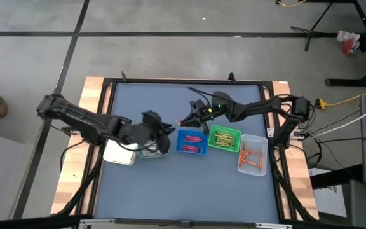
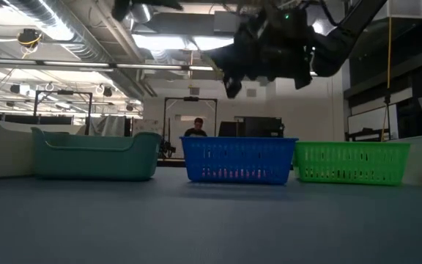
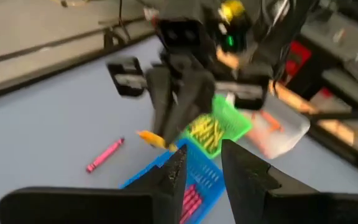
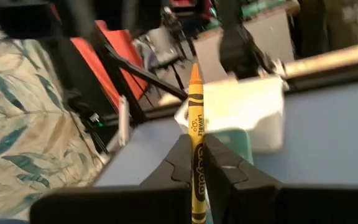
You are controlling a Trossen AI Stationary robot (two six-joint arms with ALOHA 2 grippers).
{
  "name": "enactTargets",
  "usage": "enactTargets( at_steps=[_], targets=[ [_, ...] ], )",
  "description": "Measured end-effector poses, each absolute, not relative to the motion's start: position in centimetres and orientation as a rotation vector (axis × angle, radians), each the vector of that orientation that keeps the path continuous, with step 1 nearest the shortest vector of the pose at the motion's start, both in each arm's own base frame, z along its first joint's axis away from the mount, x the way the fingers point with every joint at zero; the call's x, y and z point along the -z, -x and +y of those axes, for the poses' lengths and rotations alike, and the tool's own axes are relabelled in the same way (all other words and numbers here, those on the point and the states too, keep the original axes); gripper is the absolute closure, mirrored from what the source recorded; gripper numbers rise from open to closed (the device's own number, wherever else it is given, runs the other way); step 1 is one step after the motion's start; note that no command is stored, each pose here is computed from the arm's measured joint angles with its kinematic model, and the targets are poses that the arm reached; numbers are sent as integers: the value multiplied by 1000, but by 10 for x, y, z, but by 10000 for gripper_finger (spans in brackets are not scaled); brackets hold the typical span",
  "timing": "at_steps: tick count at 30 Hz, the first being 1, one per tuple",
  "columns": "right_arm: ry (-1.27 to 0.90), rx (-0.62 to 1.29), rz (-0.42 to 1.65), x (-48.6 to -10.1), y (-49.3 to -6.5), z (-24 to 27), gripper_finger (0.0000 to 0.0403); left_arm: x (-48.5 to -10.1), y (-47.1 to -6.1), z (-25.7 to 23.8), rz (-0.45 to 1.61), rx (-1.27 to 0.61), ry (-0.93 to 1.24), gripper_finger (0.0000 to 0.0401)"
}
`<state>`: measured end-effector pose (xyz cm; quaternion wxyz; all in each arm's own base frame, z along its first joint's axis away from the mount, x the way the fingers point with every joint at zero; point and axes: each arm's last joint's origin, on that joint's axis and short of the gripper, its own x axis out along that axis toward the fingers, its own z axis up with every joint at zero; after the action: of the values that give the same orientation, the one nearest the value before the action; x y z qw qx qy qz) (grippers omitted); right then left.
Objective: Sort crayons
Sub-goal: Put the yellow crayon into the white bin
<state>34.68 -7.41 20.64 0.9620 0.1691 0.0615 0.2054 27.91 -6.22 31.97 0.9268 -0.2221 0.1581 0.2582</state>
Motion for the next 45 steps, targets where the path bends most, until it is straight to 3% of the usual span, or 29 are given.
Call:
enactTargets(
  at_steps=[14, 21, 45],
  targets=[
    [-259, -382, -240, -243, -350, -47, 387, -341, -269, -58, 195, -537, 502, 316],
    [-272, -309, -269, -244, -351, -46, 387, -351, -272, -59, 130, -492, 439, 316],
    [-252, -351, -327, -263, -360, -29, 387, -353, -277, -48, 106, -501, 453, 316]
  ],
)
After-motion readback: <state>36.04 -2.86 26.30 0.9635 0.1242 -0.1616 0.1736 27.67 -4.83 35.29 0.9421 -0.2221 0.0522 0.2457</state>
